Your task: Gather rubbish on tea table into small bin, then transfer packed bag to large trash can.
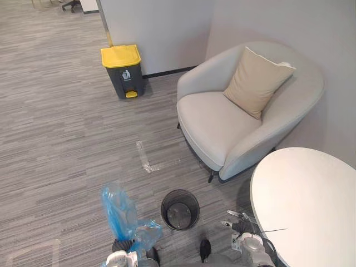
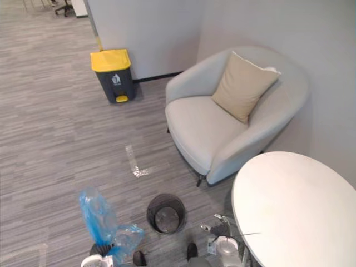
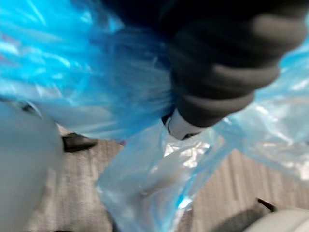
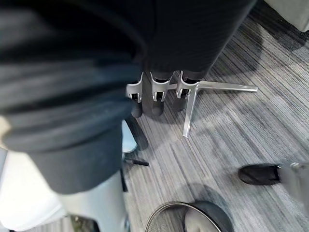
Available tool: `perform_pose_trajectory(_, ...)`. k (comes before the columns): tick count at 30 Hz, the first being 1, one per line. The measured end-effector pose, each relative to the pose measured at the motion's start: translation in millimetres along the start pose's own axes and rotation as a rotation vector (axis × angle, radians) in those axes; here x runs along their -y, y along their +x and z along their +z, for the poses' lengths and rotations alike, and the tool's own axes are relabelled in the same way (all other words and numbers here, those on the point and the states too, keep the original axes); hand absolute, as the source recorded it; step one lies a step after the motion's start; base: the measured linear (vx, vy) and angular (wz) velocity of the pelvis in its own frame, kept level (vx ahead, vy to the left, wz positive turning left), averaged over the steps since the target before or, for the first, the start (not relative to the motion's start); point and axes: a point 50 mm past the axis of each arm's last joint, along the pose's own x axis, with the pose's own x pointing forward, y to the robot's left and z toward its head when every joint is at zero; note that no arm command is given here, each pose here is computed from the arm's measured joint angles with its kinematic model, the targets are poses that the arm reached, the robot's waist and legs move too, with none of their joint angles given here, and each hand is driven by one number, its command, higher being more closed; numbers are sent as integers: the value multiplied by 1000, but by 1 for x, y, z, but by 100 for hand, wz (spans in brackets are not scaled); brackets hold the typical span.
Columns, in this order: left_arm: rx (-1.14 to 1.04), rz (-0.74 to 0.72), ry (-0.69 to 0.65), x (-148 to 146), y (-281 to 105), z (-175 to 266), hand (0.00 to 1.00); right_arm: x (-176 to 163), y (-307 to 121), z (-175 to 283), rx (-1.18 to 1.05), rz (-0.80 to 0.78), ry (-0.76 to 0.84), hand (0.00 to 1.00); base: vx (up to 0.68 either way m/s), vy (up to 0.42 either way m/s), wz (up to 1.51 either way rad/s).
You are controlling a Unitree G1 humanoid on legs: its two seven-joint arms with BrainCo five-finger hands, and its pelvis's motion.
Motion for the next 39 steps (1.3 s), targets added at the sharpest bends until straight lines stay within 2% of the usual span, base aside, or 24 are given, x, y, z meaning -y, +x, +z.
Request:
perform_pose_trajectory(4,9,6,4,-3,0,1,100,-5,0,1,0,18,-14,0,-91,-163,42)
perform_pose_trajectory(8,-1,-39,-41,22,-4,0,100,1,5,11,26,-16,-22,0,-242,-145,37)
perform_pose_trajectory(13,3,-52,-44,25,-5,2,100,-3,4,14,31,-29,9,0,-258,-86,72)
perform_pose_trajectory(20,56,-109,-26,42,-5,18,100,8,1,-1,-20,-86,64,0,-111,118,76)
perform_pose_trajectory(25,54,-89,86,26,1,17,100,-2,-3,-15,-90,-73,98,0,-65,186,44)
perform_pose_trajectory(33,-28,-58,110,13,-2,-7,100,-6,-2,-26,-157,-61,84,0,-44,66,2)
perform_pose_trajectory(39,-32,-24,94,3,0,-7,100,-3,-1,-24,-155,-69,86,0,65,46,18)
